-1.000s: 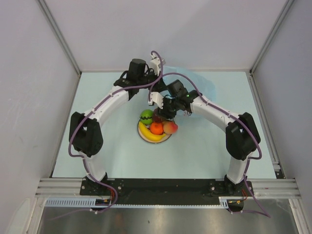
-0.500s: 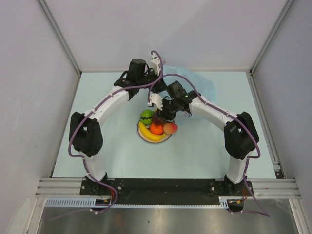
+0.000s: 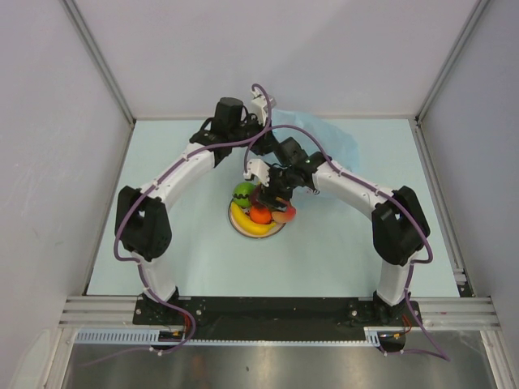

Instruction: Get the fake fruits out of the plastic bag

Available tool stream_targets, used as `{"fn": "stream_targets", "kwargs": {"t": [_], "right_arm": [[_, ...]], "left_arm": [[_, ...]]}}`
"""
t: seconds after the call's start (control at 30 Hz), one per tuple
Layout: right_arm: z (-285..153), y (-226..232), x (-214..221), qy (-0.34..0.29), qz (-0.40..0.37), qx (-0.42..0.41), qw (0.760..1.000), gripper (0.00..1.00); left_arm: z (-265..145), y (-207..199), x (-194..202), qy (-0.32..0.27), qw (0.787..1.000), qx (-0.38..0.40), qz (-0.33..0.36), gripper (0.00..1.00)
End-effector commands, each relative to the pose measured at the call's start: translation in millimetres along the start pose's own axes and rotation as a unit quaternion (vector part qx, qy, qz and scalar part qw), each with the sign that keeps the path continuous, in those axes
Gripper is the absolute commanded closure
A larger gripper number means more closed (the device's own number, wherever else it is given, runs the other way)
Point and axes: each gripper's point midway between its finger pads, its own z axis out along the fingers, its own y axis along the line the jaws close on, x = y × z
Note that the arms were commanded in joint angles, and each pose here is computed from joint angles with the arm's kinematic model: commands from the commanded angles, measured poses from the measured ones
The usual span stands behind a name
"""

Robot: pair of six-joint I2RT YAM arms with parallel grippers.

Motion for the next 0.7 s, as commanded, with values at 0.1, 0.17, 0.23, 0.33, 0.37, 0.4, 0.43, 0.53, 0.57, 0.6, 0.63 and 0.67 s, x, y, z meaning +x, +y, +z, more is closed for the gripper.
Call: {"fn": "stream_targets", "kwargs": {"t": [0.1, 0.17, 0.23, 0.33, 0.37, 0.4, 0.43, 0.53, 0.57, 0.6, 0.63, 0.67], "right_arm": [[-12.2, -8.0, -20.2, -0.019, -0.002, 0.02, 1.0, 0.2], [-11.6, -9.2, -18.6, -0.015, 0.0, 0.023, 1.0, 0.19], [-11.2, -10.6, -16.3, -0.01, 0.0, 0.027, 1.0, 0.19], [-13.8, -13.1, -11.8, -0.001, -0.004, 0.033, 0.999, 0.14], [-15.7, -13.1, -12.3, -0.004, -0.004, 0.032, 0.999, 0.1], [-20.7, -14.6, -12.9, -0.009, -0.003, 0.034, 0.999, 0.06], [-22.4, -14.3, -14.4, -0.012, -0.002, 0.033, 0.999, 0.04], [-25.0, -18.0, -15.5, -0.015, 0.0, 0.038, 0.999, 0.02], [-24.3, -17.4, -15.5, -0.014, 0.0, 0.037, 0.999, 0.02], [-23.2, -17.6, -13.3, -0.011, 0.001, 0.037, 0.999, 0.02], [-23.3, -18.2, -13.3, -0.011, 0.003, 0.038, 0.999, 0.02], [-23.8, -19.2, -13.2, -0.009, 0.004, 0.041, 0.999, 0.01]], "left_arm": [[-3.7, -15.0, -29.8, -0.033, 0.999, 0.024, 0.013, 0.99], [-3.3, -15.2, -29.8, -0.033, 0.999, 0.025, 0.013, 0.99], [-2.9, -14.8, -29.3, -0.033, 0.999, 0.025, 0.012, 0.99], [-2.9, -15.4, -28.9, -0.032, 0.999, 0.026, 0.011, 0.99], [-2.9, -15.2, -29.6, -0.033, 0.999, 0.026, 0.012, 0.99], [-2.7, -15.6, -29.5, -0.034, 0.999, 0.027, 0.012, 0.99], [-1.9, -15.1, -29.1, -0.033, 0.999, 0.027, 0.011, 1.0], [-0.2, -14.4, -28.8, -0.033, 0.999, 0.028, 0.011, 0.99], [0.6, -14.5, -28.6, -0.033, 0.999, 0.03, 0.009, 1.0], [1.4, -14.0, -28.5, -0.033, 0.999, 0.03, 0.008, 0.99], [1.3, -14.7, -30.1, -0.034, 0.999, 0.031, 0.009, 0.99], [2.9, -14.1, -29.5, -0.033, 0.999, 0.032, 0.007, 0.99]]}}
